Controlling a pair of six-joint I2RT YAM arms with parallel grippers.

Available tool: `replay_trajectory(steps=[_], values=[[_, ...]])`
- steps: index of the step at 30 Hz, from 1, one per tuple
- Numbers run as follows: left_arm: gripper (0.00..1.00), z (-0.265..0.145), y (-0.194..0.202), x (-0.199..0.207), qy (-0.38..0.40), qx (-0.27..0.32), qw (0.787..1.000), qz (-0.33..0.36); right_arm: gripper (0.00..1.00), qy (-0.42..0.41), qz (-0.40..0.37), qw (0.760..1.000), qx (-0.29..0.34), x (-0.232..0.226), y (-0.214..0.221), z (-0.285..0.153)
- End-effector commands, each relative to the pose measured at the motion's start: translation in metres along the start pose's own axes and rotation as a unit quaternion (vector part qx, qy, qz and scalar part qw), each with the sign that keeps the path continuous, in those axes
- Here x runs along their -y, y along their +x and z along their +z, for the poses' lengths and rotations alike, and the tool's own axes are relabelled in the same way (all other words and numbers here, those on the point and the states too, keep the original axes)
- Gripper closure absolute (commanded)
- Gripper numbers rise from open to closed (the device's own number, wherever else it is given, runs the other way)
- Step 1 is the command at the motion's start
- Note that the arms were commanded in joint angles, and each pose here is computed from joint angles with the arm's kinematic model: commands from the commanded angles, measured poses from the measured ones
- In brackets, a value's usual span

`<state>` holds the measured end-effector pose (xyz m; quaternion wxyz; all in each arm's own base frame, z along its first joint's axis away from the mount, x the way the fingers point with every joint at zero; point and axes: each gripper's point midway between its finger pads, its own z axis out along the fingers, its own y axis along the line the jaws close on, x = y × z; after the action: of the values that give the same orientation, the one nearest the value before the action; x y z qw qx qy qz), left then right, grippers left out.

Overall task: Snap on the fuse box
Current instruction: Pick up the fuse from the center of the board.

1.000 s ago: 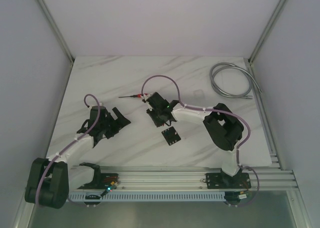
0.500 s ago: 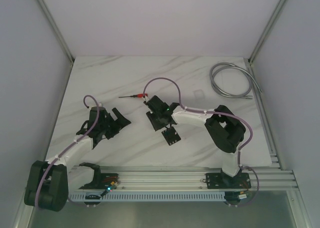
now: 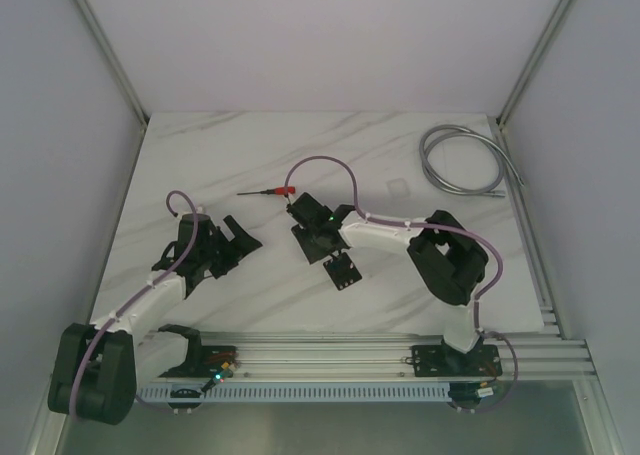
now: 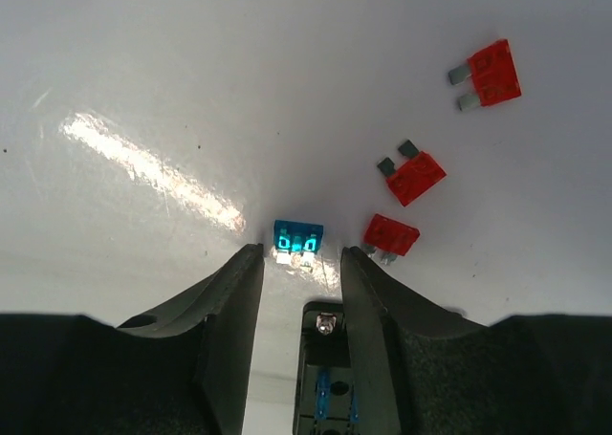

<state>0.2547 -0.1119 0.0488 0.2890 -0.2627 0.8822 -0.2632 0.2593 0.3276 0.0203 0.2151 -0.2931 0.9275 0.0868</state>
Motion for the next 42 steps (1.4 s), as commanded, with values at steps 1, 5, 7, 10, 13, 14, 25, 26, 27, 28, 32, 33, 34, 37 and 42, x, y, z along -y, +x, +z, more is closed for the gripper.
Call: replay_trajectory(steps=[1, 5, 7, 10, 13, 14, 25, 26, 27, 28, 32, 33, 34, 37, 42], values=[[0.0, -0.002, 0.005, -0.004, -0.002, -0.008, 1.0, -0.008, 0.56, 0.02, 0.01, 1.0, -0.002, 0.002, -0.007, 0.006], [0.0, -0.001, 0.005, -0.004, -0.002, -0.008, 1.0, -0.008, 0.56, 0.021, 0.011, 1.0, -0.006, 0.001, -0.006, 0.008], [0.0, -0.001, 0.005, -0.004, -0.002, -0.009, 1.0, -0.008, 0.57, 0.019, 0.014, 1.0, -0.008, 0.0, -0.005, 0.01], [0.0, -0.001, 0.006, -0.005, -0.003, -0.01, 1.0, -0.008, 0.59, 0.024, 0.018, 0.999, -0.013, 0.0, -0.003, 0.012], [0.0, -0.001, 0.006, -0.005, -0.004, -0.01, 1.0, -0.009, 0.6, 0.029, 0.02, 0.999, -0.019, 0.0, -0.001, 0.013], [0.0, -0.001, 0.006, -0.005, -0.003, -0.01, 1.0, -0.009, 0.61, 0.03, 0.021, 0.999, -0.02, 0.001, -0.001, 0.014], [0.0, -0.001, 0.006, -0.004, -0.001, -0.01, 1.0, -0.01, 0.64, 0.063, 0.037, 0.996, -0.042, 0.005, 0.009, 0.013], [0.0, -0.001, 0.007, -0.005, -0.001, -0.011, 1.0, -0.01, 0.65, 0.065, 0.038, 0.996, -0.043, 0.005, 0.009, 0.013], [0.0, -0.001, 0.007, -0.005, -0.002, -0.011, 1.0, -0.01, 0.65, 0.068, 0.04, 0.996, -0.044, 0.006, 0.009, 0.012], [0.0, -0.002, 0.007, -0.004, 0.0, -0.011, 1.0, -0.01, 0.66, 0.069, 0.041, 0.996, -0.046, 0.006, 0.011, 0.012], [0.0, -0.002, 0.007, -0.004, 0.001, -0.011, 1.0, -0.01, 0.68, 0.076, 0.043, 0.995, -0.048, 0.006, 0.011, 0.012], [0.0, -0.002, 0.007, -0.003, 0.002, -0.012, 1.0, -0.01, 0.7, 0.077, 0.044, 0.995, -0.047, 0.006, 0.01, 0.012], [0.0, -0.002, 0.007, -0.003, 0.003, -0.011, 1.0, -0.01, 0.71, 0.077, 0.044, 0.995, -0.046, 0.006, 0.01, 0.012], [0.0, -0.003, 0.008, -0.001, 0.008, -0.013, 1.0, -0.01, 0.73, 0.079, 0.045, 0.995, -0.042, 0.005, 0.008, 0.01], [0.03, -0.006, 0.009, 0.011, 0.041, -0.01, 0.999, -0.002, 0.77, 0.073, 0.058, 0.996, -0.016, 0.003, -0.003, 0.003]])
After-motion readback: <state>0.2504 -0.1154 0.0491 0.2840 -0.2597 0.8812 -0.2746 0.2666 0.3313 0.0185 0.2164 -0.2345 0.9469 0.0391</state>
